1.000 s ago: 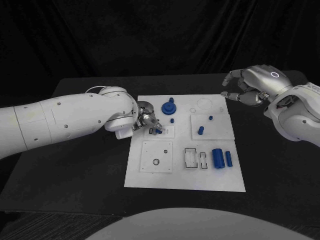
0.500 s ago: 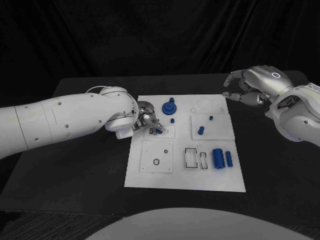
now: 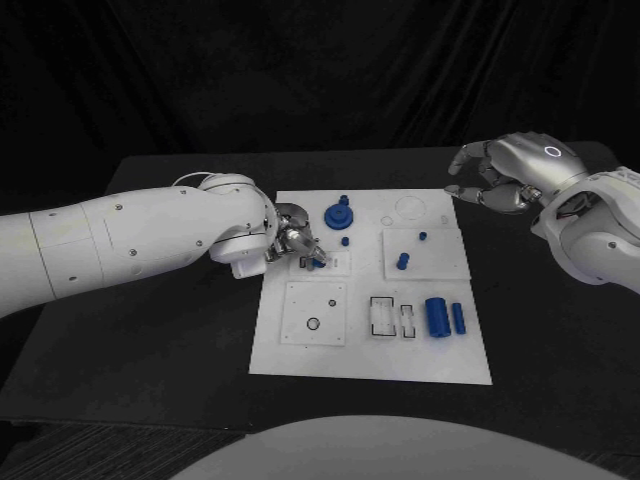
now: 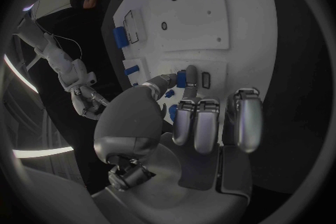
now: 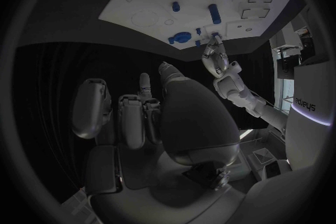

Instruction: Assemble the parts on the task board

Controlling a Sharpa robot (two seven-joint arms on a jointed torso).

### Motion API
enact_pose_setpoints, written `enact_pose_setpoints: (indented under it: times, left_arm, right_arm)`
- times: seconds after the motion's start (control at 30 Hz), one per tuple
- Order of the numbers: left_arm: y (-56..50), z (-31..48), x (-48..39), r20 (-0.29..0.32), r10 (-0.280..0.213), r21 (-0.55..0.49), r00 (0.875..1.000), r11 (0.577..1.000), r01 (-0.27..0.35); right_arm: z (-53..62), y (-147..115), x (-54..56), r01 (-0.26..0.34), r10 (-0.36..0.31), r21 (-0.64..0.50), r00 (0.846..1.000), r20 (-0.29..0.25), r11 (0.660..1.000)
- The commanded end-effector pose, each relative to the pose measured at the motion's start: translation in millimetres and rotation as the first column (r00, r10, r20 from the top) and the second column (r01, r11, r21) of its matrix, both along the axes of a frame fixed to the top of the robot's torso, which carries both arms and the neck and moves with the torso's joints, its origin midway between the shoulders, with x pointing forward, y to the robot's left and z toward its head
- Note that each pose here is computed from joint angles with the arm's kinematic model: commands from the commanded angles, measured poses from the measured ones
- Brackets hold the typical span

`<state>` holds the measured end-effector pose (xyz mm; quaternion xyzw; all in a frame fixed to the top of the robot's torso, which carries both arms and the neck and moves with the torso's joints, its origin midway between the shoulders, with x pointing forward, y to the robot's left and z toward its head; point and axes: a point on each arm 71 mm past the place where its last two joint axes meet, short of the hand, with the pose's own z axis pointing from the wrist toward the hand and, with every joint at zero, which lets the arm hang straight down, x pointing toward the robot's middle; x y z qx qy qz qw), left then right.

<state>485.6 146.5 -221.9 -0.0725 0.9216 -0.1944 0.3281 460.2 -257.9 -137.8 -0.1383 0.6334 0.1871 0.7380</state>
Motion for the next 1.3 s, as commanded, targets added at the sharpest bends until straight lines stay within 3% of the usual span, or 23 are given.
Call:
enact_pose_setpoints:
  times: [0.03, 1.3]
  left_arm:
    - [1.1, -2.5, -1.6, -0.014, -0.007, 0.007, 1.0, 1.0, 0.007]
    - [1.8, -4.2, 1.8, -0.023, -0.003, 0.025, 1.0, 1.0, 0.003]
  right_arm:
    - [-1.5, -1.2, 0.6, 0.021, -0.021, -0.004, 1.0, -0.008, 1.0]
    - [-3.5, -1.2, 1.4, 0.025, -0.025, -0.013, 0.999, -0.02, 1.0]
